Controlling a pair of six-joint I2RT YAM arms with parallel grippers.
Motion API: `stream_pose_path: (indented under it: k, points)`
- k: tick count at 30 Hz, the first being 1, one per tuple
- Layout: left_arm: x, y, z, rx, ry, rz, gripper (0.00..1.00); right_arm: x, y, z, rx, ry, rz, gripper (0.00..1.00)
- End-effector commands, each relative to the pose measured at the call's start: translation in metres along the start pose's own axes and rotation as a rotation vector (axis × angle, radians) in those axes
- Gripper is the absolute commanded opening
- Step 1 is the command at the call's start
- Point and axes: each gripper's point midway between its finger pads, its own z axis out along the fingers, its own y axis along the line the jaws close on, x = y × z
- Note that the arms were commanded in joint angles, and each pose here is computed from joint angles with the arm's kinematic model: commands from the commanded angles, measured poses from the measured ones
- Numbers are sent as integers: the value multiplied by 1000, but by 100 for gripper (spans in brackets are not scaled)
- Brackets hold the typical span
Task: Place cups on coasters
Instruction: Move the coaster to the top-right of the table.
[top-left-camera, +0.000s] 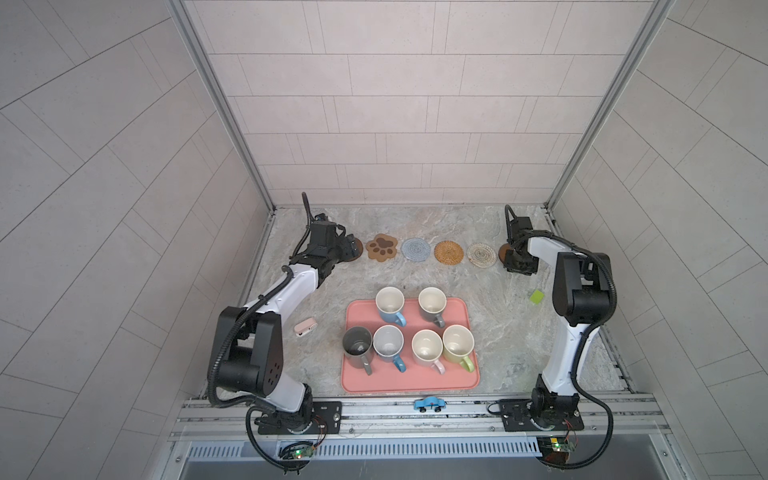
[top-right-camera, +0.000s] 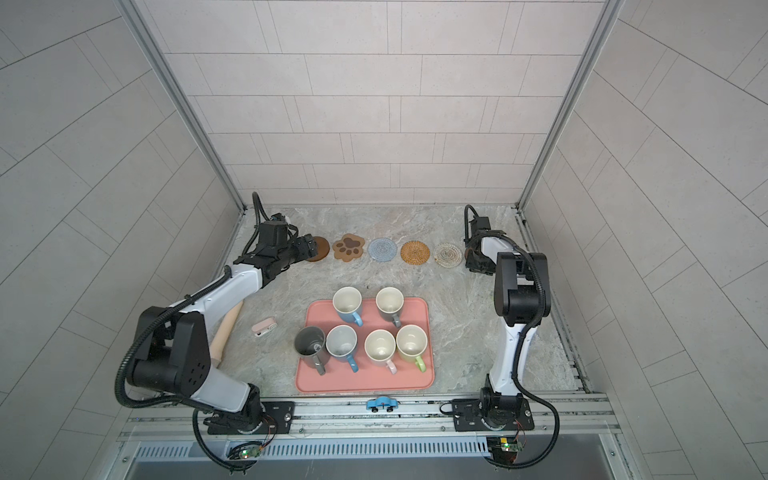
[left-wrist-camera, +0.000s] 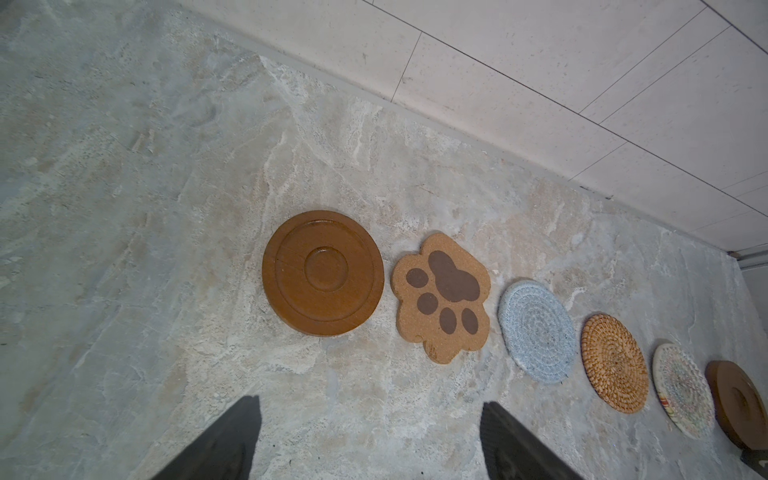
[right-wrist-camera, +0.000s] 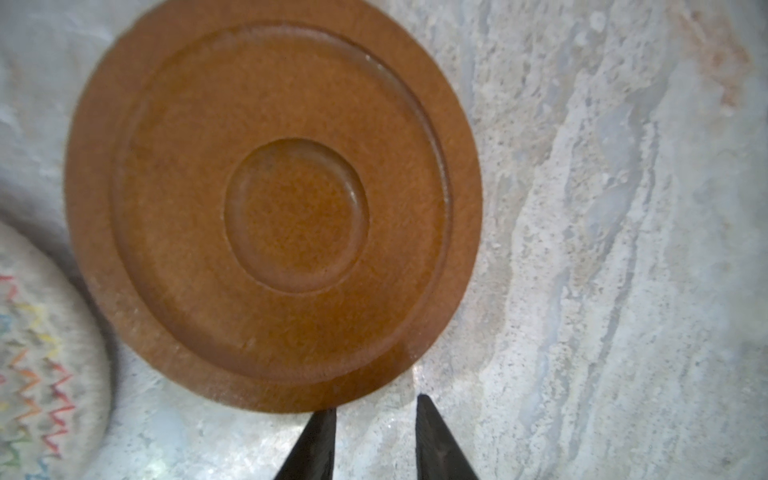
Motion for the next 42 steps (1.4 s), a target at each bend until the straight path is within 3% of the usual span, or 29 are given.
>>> stream_pose_path:
  k: [1,18,42]
  points:
    - [-9,-2,-10,12,-41,10,90,-1,0,6,5,10,-2,35]
    - [-10,-1,-16,12,-60,28,90,11,14,-26,-88,-5,-23,35]
    - [-5,2,-18,11,-58,32,90,17,72,-13,-150,6,-75,35]
